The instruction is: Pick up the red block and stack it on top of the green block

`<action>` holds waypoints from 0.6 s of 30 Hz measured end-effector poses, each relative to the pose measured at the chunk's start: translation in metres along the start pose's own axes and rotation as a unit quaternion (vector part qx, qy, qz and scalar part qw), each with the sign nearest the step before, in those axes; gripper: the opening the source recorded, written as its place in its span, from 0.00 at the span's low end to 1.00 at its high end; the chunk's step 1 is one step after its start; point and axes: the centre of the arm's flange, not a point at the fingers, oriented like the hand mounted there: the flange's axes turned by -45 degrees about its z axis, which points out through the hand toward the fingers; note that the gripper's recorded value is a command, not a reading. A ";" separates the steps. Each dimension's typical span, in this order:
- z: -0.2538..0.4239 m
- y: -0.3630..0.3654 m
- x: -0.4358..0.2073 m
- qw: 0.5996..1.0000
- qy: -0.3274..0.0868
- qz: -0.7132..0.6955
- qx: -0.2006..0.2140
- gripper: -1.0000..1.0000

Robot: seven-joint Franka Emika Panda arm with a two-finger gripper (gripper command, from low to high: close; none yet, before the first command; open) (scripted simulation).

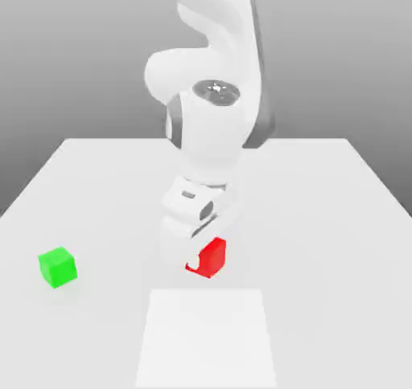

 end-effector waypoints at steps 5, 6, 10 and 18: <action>-0.012 0.042 -0.046 1.000 0.013 0.012 0.002 0.00; -0.014 0.053 -0.060 1.000 0.013 0.015 0.001 0.00; -0.023 0.086 -0.127 0.999 0.014 0.030 0.000 0.00; -0.030 0.103 -0.276 0.998 0.011 0.060 0.005 0.00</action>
